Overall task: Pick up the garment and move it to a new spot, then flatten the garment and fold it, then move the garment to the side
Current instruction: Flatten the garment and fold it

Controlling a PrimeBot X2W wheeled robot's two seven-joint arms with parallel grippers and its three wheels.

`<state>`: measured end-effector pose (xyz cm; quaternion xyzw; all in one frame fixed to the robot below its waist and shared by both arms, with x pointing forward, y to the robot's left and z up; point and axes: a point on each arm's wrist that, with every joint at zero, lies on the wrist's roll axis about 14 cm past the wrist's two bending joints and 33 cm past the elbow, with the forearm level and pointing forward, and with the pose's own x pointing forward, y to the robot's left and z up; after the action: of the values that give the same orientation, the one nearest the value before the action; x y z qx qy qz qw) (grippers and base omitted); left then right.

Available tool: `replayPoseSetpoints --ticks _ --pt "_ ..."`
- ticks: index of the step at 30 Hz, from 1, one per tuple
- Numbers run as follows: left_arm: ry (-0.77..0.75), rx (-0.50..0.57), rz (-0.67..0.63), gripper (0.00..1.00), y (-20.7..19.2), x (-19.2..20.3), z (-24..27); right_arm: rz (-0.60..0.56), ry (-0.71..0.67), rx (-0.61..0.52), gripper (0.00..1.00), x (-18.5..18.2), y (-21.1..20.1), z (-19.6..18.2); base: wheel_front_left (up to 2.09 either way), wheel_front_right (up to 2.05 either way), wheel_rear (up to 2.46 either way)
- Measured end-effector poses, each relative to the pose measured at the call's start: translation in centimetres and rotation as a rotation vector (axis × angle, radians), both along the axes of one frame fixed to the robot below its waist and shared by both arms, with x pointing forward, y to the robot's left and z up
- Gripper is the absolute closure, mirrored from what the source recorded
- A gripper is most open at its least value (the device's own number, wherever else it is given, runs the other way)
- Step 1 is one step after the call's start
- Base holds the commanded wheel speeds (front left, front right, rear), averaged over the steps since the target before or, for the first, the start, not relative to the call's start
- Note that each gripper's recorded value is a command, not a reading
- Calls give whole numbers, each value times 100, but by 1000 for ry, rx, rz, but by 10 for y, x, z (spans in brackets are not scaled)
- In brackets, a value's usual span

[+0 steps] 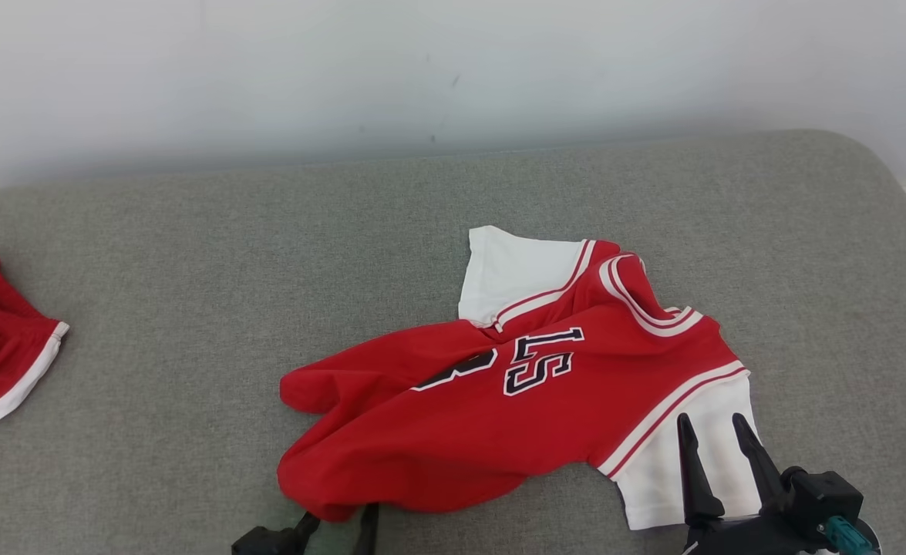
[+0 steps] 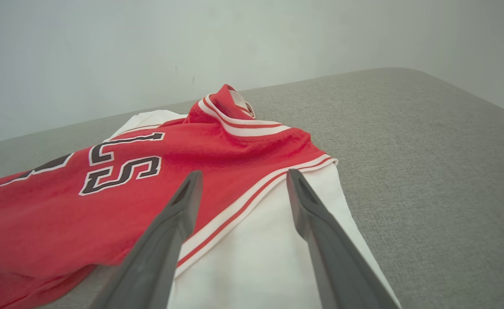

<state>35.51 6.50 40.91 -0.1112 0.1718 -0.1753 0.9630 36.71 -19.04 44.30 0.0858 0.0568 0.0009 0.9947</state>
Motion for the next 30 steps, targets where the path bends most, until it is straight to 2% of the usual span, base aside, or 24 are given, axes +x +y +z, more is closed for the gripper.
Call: replayPoseSetpoints --ticks 1,9,19,26,30 --pt "-11 -2 5 100 1 3 2 2 0 0 0 0 1 0 0 0 0" --pt "-48 43 32 100 25 3 6 17 5 3 0 3 6 -2 0 0 0" --pt "21 84 -52 100 34 -23 26 38 18 16 0 4 14 -7 0 0 0" --pt "23 56 -121 100 21 -27 49 26 28 16 0 4 10 -10 0 0 0" --pt "-43 56 -172 100 11 -7 65 17 25 15 0 7 7 -9 0 0 0"
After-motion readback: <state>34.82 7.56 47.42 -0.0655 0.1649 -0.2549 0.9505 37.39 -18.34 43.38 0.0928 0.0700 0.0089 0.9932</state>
